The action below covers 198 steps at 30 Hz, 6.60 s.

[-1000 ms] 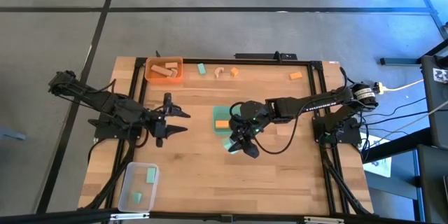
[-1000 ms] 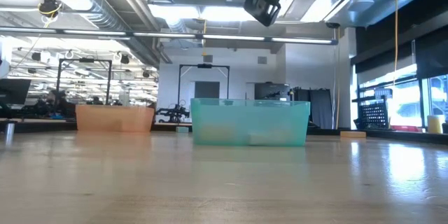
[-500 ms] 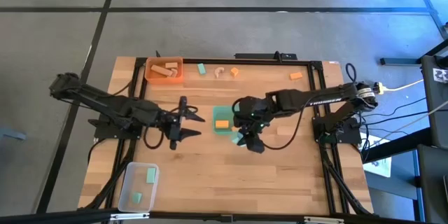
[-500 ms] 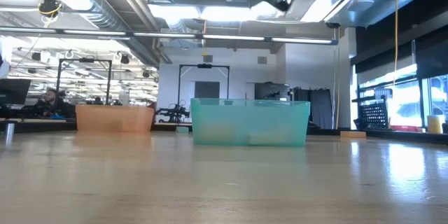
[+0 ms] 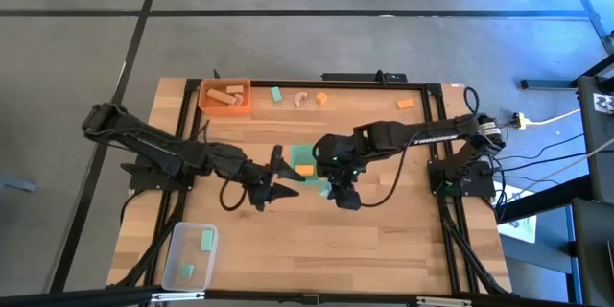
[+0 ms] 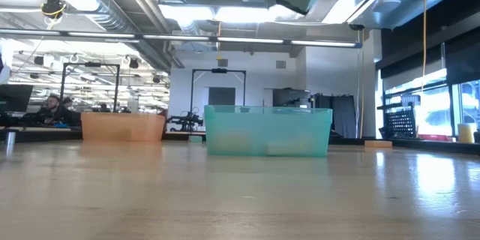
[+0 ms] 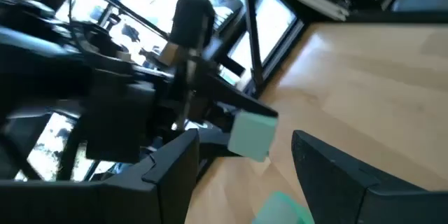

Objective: Sort & place blocks by color
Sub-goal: Put the blue block into the transparent bin

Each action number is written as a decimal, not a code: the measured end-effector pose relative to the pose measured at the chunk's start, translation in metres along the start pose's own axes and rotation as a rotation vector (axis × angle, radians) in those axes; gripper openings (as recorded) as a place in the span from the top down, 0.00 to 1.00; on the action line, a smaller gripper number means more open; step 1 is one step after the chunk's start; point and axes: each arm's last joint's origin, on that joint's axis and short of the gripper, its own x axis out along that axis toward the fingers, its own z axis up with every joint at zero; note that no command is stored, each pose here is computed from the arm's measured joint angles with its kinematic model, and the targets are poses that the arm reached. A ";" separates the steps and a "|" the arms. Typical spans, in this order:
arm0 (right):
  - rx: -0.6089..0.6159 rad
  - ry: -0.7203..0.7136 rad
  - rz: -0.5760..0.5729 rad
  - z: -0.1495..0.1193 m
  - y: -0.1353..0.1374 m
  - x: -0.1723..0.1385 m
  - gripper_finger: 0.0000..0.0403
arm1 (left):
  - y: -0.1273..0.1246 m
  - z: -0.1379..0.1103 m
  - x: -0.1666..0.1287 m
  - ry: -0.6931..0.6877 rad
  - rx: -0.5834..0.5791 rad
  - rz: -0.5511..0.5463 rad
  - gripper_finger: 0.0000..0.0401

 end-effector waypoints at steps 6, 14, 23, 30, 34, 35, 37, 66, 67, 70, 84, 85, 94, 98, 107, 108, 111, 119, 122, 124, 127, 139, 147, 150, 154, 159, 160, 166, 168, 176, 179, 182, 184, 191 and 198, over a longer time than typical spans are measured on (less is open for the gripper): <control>0.004 0.049 -0.010 0.000 -0.005 0.015 0.67 | -0.014 -0.010 0.020 0.041 0.081 -0.038 0.45; 0.001 0.065 -0.011 0.001 -0.007 0.022 0.67 | -0.016 -0.009 0.057 0.059 0.128 -0.063 0.45; 0.011 0.096 -0.019 -0.003 -0.008 0.022 0.67 | -0.016 -0.006 0.078 0.126 0.177 -0.154 0.45; -0.009 0.098 -0.028 -0.003 -0.008 0.022 0.67 | -0.019 -0.009 0.075 0.183 0.189 -0.209 0.45; -0.015 0.099 -0.031 -0.003 -0.008 0.022 0.67 | -0.020 -0.011 0.074 0.211 0.196 -0.219 0.45; -0.015 0.099 -0.031 -0.003 -0.008 0.022 0.67 | -0.020 -0.011 0.074 0.211 0.195 -0.215 0.45; -0.023 0.094 -0.027 -0.003 -0.008 0.022 0.67 | -0.018 -0.011 0.075 0.208 0.193 -0.204 0.45; -0.042 0.101 -0.037 -0.004 -0.008 0.022 0.67 | -0.020 -0.024 0.084 0.216 0.181 -0.190 0.48; -0.042 0.100 -0.037 -0.004 -0.008 0.022 0.67 | -0.020 -0.024 0.084 0.216 0.180 -0.191 0.49; -0.042 0.100 -0.038 -0.004 -0.008 0.022 0.67 | -0.020 -0.024 0.084 0.216 0.180 -0.192 0.50; -0.063 0.077 -0.042 -0.001 -0.008 0.022 0.67 | -0.034 -0.003 0.082 0.296 0.010 -0.080 0.51; -0.065 0.072 -0.041 0.000 -0.008 0.022 0.67 | -0.035 -0.001 0.082 0.305 0.004 -0.063 0.51; -0.091 0.047 -0.037 0.002 -0.008 0.022 0.67 | -0.037 0.001 0.081 0.368 -0.091 0.009 0.51; -0.093 0.048 -0.037 0.002 -0.008 0.022 0.67 | -0.037 -0.001 0.080 0.382 -0.068 0.000 0.51; -0.114 0.051 0.013 0.002 -0.006 0.023 0.67 | -0.046 -0.007 0.080 0.436 -0.035 -0.065 0.51; -0.114 0.048 0.023 0.003 -0.006 0.023 0.67 | -0.047 -0.007 0.080 0.435 -0.034 -0.068 0.51; -0.118 0.039 0.040 0.003 -0.005 0.023 0.67 | -0.048 -0.004 0.079 0.426 -0.034 -0.066 0.51; -0.143 0.026 0.090 0.005 -0.005 0.022 0.67 | -0.049 -0.001 0.079 0.412 0.006 -0.073 0.51; -0.144 0.025 0.100 0.005 -0.005 0.022 0.67 | -0.049 0.000 0.080 0.403 0.046 -0.079 0.51; -0.145 0.022 0.103 0.005 -0.005 0.022 0.67 | -0.049 0.000 0.080 0.390 0.044 -0.085 0.51; -0.146 0.020 0.104 0.006 -0.004 0.022 0.67 | -0.048 0.001 0.080 0.370 0.043 -0.089 0.51; -0.149 0.014 0.107 0.006 -0.004 0.022 0.67 | -0.047 0.002 0.081 0.344 0.049 -0.085 0.64; -0.149 0.015 0.109 0.006 -0.004 0.022 0.67 | -0.047 0.002 0.081 0.344 0.043 -0.086 0.68; -0.148 0.015 0.109 0.006 -0.004 0.022 0.67 | -0.049 0.004 0.081 0.342 0.041 -0.089 0.68; -0.152 0.015 0.104 0.006 -0.004 0.022 0.62 | -0.049 0.004 0.081 0.343 0.036 -0.091 0.68; -0.132 0.025 0.086 0.005 -0.011 0.017 0.44 | -0.056 -0.001 0.078 0.396 -0.037 -0.134 0.68; -0.120 0.037 0.083 0.004 -0.014 0.016 0.42 | -0.057 -0.003 0.078 0.409 -0.041 -0.143 0.68; -0.045 0.103 0.061 -0.002 -0.030 0.010 0.38 | -0.059 -0.001 0.073 0.472 -0.058 -0.119 0.68; -0.014 0.135 0.052 -0.005 -0.036 0.007 0.38 | -0.060 -0.001 0.070 0.520 -0.049 -0.100 0.68; 0.000 0.128 -0.099 -0.018 -0.042 -0.035 0.38 | -0.052 0.008 0.044 0.632 -0.194 -0.062 0.68; -0.008 0.071 -0.168 -0.022 -0.039 -0.057 0.38 | -0.047 0.011 0.031 0.671 -0.294 -0.051 0.68; -0.020 0.017 -0.234 -0.026 -0.035 -0.075 0.38 | -0.040 0.016 0.016 0.686 -0.413 -0.037 0.68; -0.026 -0.007 -0.277 -0.028 -0.033 -0.082 0.37 | -0.036 0.020 0.007 0.683 -0.518 -0.025 0.68; -0.028 -0.034 -0.322 -0.030 -0.032 -0.090 0.37 | -0.030 0.037 -0.038 0.736 -0.946 -0.099 0.68; -0.103 -0.084 -0.339 -0.024 -0.032 -0.090 0.37 | -0.042 0.052 -0.076 0.965 -1.422 -0.424 0.68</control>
